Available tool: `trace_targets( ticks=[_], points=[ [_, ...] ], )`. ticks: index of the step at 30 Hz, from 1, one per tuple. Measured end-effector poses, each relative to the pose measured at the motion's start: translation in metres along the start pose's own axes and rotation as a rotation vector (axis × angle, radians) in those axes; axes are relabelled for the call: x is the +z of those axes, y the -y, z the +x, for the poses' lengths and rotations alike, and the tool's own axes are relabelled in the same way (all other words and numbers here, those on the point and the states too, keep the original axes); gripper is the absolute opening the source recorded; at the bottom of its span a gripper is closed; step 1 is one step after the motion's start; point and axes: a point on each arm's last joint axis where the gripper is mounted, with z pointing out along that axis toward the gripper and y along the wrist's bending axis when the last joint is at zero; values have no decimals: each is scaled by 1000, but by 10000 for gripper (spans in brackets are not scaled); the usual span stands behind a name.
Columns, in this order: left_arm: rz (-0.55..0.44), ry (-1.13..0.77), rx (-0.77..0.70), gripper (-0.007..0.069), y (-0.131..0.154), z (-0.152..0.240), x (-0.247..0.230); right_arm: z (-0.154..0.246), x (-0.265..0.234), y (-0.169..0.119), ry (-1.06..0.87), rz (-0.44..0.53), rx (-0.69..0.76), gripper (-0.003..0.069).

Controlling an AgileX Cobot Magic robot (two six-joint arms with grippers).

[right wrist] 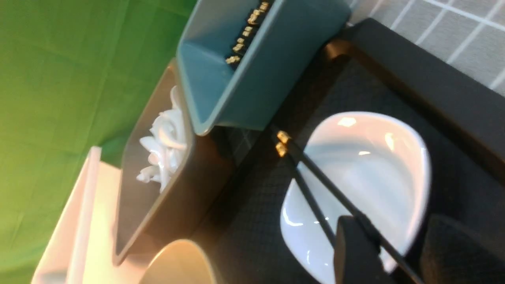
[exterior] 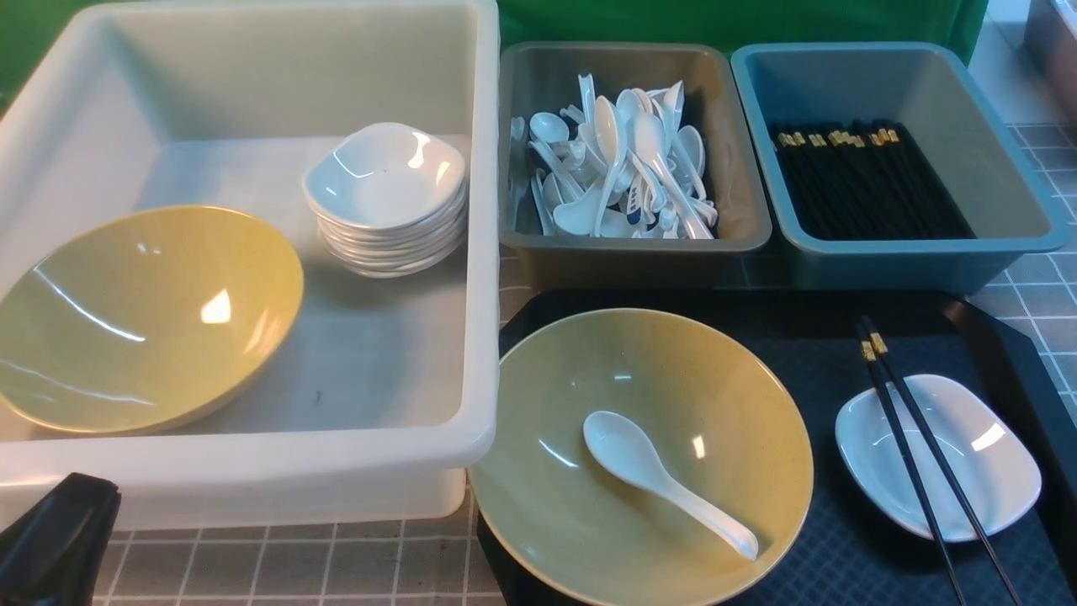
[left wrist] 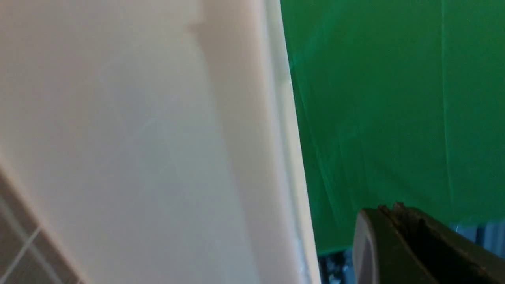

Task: On grey table put chopsticks spoon bowls plates into blue grey white boxes.
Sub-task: 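Move the grippers toward the tableware on the black tray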

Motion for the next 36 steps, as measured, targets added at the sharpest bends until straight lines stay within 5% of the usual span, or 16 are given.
trace_targets(
  ticks=[6,10,13,16,19,26,36],
  points=[
    [121,-51,647,-11,76,-9,-15,-15,-18,-45,-114,-72,-385,167],
    [-21,-258,1021,-11,118,-21,7,-35,-18,-96,-237,-61,-691,29],
    [-196,-506,1218,-11,133,-34,33,-47,-2,-131,-412,19,-936,-1],
    [-353,-728,1297,-11,136,-46,55,-52,17,-154,-623,99,-1113,-1],
    [-383,-874,1327,-11,140,-46,76,-55,43,-166,-799,185,-1201,-1],
    [-147,-1199,1454,-11,158,11,124,-39,119,-156,-1034,334,-1199,32],
    [82,-1424,1582,-11,166,97,149,-17,178,-127,-1080,424,-1122,347]
  ],
)
